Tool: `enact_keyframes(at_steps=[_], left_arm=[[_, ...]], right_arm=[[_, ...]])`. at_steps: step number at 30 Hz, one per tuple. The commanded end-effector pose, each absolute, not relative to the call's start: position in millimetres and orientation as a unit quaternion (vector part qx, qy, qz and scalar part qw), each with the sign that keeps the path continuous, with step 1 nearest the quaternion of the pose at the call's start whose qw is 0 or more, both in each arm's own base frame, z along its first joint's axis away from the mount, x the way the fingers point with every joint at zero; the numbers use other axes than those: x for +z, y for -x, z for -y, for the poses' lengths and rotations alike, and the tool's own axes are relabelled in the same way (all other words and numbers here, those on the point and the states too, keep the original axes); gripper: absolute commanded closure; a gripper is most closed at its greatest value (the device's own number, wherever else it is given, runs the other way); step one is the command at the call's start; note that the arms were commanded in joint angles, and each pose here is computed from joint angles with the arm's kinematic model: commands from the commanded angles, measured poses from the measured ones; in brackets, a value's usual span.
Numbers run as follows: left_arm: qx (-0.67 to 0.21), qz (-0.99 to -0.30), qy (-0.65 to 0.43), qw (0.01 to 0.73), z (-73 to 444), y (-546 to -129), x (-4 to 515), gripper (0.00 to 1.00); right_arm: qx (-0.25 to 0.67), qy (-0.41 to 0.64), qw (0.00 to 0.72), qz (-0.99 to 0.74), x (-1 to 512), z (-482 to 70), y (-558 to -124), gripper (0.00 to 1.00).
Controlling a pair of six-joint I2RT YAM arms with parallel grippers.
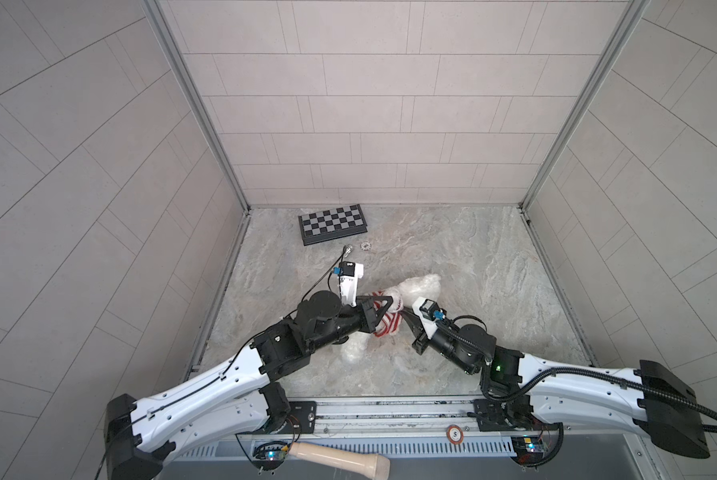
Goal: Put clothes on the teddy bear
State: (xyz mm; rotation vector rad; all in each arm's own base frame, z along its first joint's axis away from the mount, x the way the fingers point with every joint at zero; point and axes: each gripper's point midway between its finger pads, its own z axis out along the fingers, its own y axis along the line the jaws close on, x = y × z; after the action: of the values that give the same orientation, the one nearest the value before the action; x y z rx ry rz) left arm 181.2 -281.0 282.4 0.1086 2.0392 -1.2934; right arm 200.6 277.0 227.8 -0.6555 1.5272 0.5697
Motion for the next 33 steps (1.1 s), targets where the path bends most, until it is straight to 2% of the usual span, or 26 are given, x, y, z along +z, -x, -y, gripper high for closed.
enact_keyframes(at_steps=[1, 6, 16, 22, 26, 33], left_arm=[[-0.536, -0.742, -0.050, 0.400, 273.9, -178.3, 335.9, 1.00], [-0.524, -0.744, -0.044, 0.412, 263.3, -178.6, 335.7, 1.00], [-0.540, -0.734, -0.046, 0.410, 263.3, -175.4, 341.3, 1.00], [-0.552, -0.728, -0.061, 0.401, 269.8, -171.2, 345.0, 1.00], [-0.553, -0.729, -0.063, 0.398, 273.1, -171.8, 343.0, 1.00], [-0.549, -0.734, -0.064, 0.396, 275.3, -173.6, 340.5, 1.00]], right_arm=[[0.198, 0.271, 0.634, -0.697, 204.8, -254.0, -210.4, 1.00], [0.202, 0.267, 0.642, -0.690, 203.9, -239.9, -207.1, 0.96], [0.146, 0.268, 0.632, -0.712, 186.6, -222.4, -214.8, 0.99], [0.159, 0.279, 0.635, -0.703, 192.0, -227.2, -211.5, 0.84], [0.202, 0.295, 0.647, -0.674, 208.2, -238.7, -201.9, 0.83], [0.258, 0.312, 0.656, -0.637, 233.9, -248.0, -185.3, 0.71]])
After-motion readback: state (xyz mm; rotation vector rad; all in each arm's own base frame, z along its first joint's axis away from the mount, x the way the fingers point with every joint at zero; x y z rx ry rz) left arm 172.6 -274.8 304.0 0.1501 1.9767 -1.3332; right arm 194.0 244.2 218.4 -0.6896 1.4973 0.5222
